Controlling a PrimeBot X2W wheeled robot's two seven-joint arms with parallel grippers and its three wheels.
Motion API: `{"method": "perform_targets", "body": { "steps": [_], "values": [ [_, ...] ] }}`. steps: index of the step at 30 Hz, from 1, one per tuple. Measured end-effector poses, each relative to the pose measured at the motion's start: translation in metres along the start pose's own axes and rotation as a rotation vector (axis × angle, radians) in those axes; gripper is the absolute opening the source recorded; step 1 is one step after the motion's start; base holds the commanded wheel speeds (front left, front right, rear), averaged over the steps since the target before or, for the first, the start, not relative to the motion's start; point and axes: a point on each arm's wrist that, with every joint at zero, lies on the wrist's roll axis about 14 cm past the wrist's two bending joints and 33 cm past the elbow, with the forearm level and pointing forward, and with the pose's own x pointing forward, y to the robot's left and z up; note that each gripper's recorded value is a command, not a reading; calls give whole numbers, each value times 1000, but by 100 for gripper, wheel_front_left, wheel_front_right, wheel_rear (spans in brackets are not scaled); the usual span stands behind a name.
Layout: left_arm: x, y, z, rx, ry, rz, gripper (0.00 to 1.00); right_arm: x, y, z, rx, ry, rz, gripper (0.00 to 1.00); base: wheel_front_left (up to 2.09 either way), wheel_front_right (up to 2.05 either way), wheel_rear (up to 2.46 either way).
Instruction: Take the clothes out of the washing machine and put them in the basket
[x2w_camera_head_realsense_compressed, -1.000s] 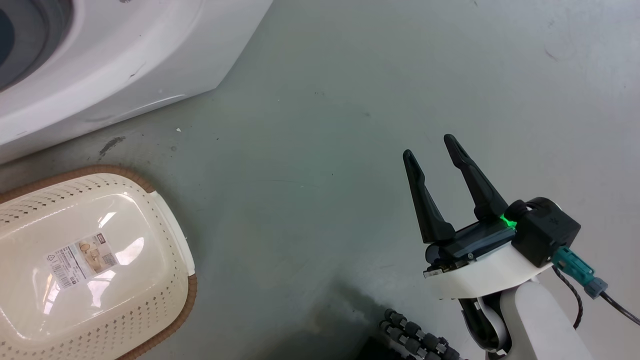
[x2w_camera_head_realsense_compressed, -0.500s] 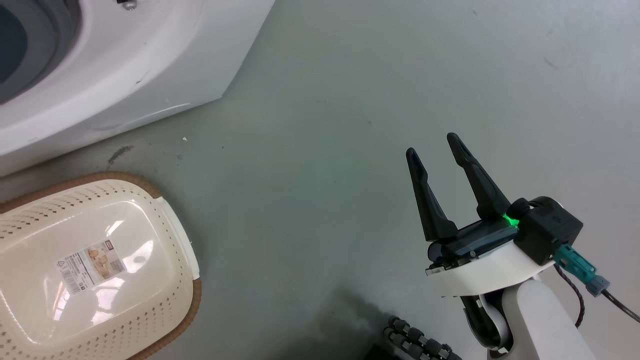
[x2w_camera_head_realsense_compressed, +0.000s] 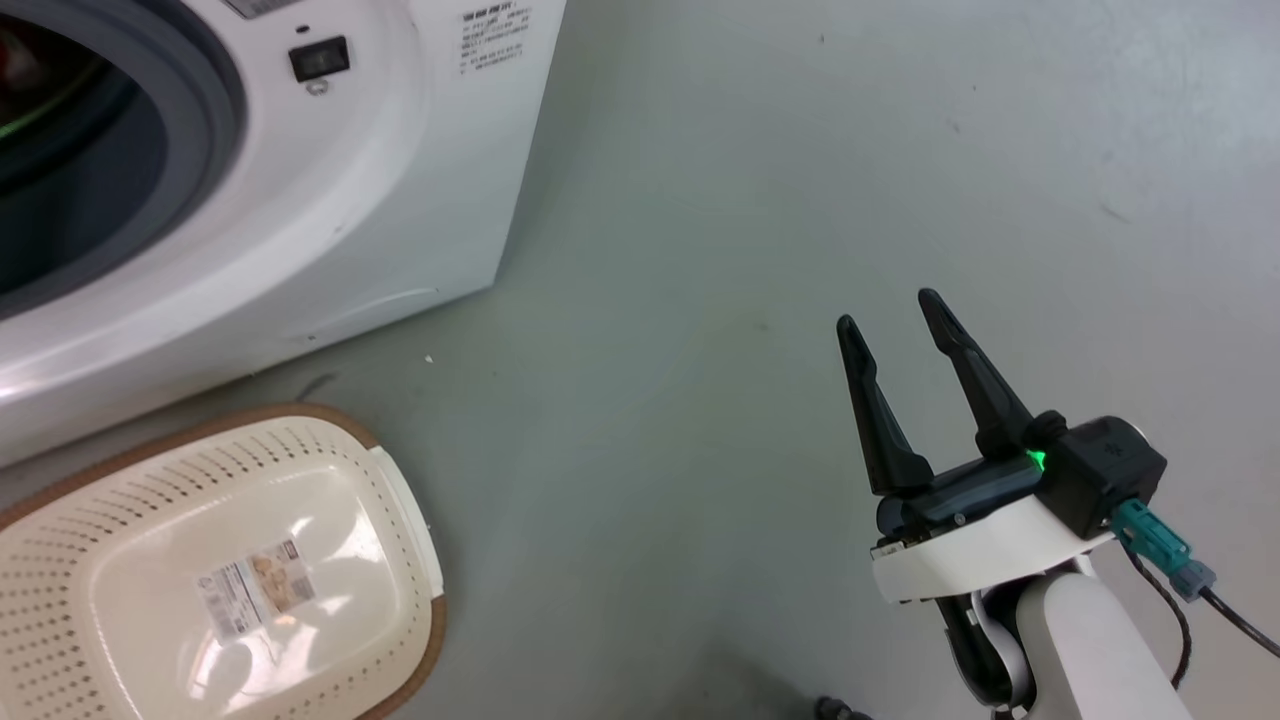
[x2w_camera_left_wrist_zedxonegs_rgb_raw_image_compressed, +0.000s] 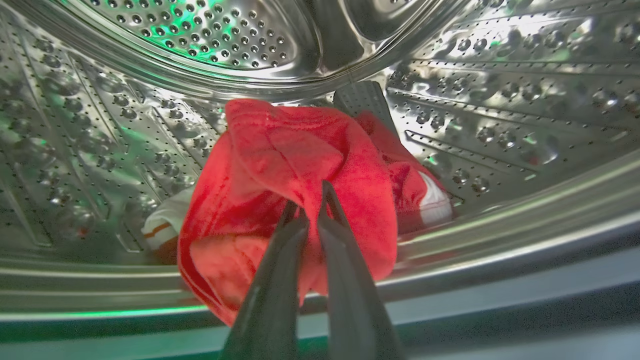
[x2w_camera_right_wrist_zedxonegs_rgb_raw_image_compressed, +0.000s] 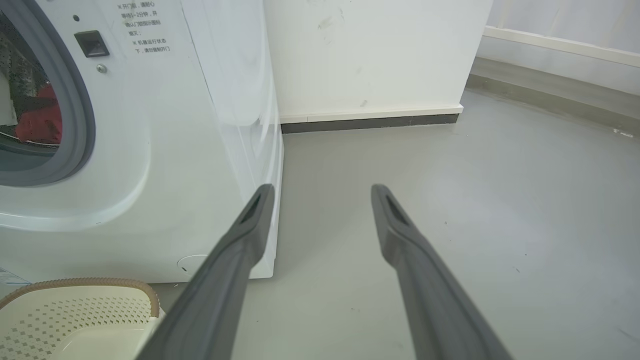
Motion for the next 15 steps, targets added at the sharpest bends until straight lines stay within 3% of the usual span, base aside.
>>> {"method": "perform_targets", "body": {
  "steps": [15],
  "values": [
    [-94,-6,44,-103,-219,-33,0,-36,6,36,12,-116,13,100,0,0,0]
  ]
}}
